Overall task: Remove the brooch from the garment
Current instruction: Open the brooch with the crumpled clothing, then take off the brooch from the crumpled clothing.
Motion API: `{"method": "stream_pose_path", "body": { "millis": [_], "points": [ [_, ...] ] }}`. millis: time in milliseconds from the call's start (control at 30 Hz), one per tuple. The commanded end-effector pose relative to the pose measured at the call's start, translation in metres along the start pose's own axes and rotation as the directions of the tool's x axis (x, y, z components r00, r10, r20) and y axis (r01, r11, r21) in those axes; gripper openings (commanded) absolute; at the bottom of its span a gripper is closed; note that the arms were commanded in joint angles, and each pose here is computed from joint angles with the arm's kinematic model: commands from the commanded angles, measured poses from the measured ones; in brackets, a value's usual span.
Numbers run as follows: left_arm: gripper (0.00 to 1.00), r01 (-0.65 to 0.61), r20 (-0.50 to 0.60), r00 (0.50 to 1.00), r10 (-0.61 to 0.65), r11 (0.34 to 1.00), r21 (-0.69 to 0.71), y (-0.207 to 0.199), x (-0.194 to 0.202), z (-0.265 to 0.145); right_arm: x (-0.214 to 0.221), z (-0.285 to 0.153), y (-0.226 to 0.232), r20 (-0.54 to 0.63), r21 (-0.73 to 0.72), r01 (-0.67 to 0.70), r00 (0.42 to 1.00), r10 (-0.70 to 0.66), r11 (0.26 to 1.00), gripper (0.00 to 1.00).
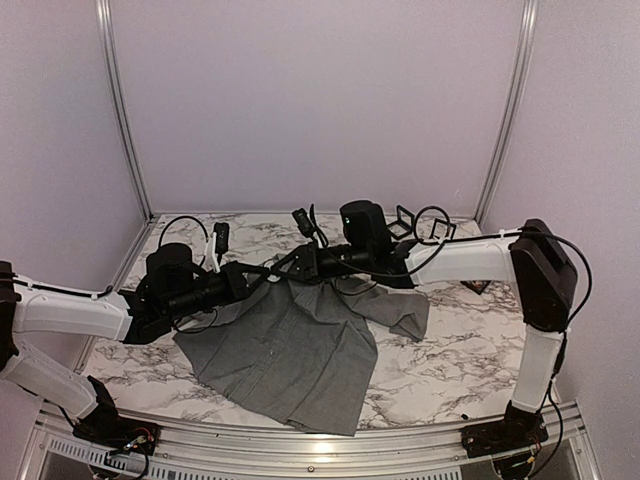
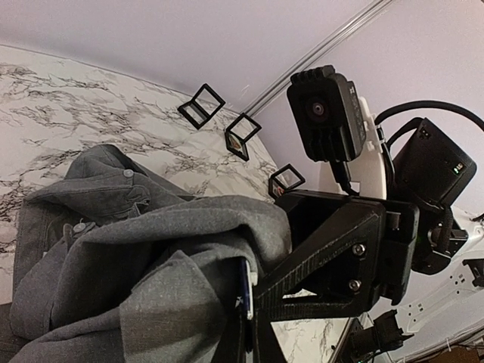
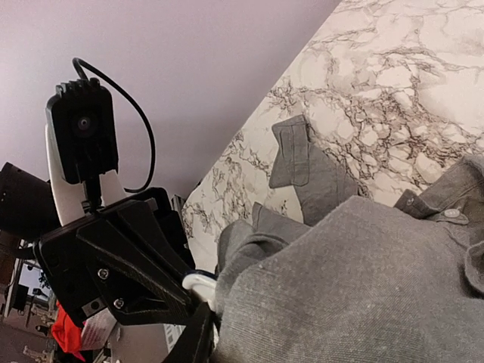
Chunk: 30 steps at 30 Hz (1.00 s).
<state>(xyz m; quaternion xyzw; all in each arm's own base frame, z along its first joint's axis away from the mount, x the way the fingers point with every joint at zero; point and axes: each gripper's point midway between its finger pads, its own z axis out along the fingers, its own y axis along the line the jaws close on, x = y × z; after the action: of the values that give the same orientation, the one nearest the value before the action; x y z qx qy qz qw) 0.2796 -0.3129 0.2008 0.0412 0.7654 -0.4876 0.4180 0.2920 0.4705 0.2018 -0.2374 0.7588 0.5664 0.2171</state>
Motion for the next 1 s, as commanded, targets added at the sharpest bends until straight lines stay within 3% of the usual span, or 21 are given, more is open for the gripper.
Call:
{"method": "stream_pose_path", "body": {
  "millis": [0,300,500,800,967],
  "points": [
    [0.0,0.005,-0.042,0.999,0.0,0.992,0.122,-0.041,0.003,-0.003,0.0,0.001,0.021,0.04,0.011,0.053,0.998,-0.054,0.999,0.25],
    [0.0,0.093,-0.068,0.993,-0.095,0.995,-0.02,-0.004,0.018,-0.001,-0.007,-0.031,0.029,0.152,0.049,0.05,0.987,-0.057,0.998,0.41],
    [0.0,0.133,-0.077,0.988,-0.135,0.991,-0.027,0.002,0.022,-0.001,-0.006,-0.045,0.024,0.191,0.06,0.01,0.981,-0.021,0.998,0.44],
    [0.0,0.152,-0.075,0.985,-0.153,0.988,-0.008,-0.003,0.017,0.005,0.001,-0.044,0.008,0.163,0.124,-0.027,0.987,0.007,0.992,0.41],
    [0.0,0.185,-0.085,0.979,-0.186,0.982,-0.028,0.002,0.015,0.012,-0.002,-0.045,-0.005,0.159,0.124,-0.045,0.987,0.025,0.991,0.33]
  ]
}}
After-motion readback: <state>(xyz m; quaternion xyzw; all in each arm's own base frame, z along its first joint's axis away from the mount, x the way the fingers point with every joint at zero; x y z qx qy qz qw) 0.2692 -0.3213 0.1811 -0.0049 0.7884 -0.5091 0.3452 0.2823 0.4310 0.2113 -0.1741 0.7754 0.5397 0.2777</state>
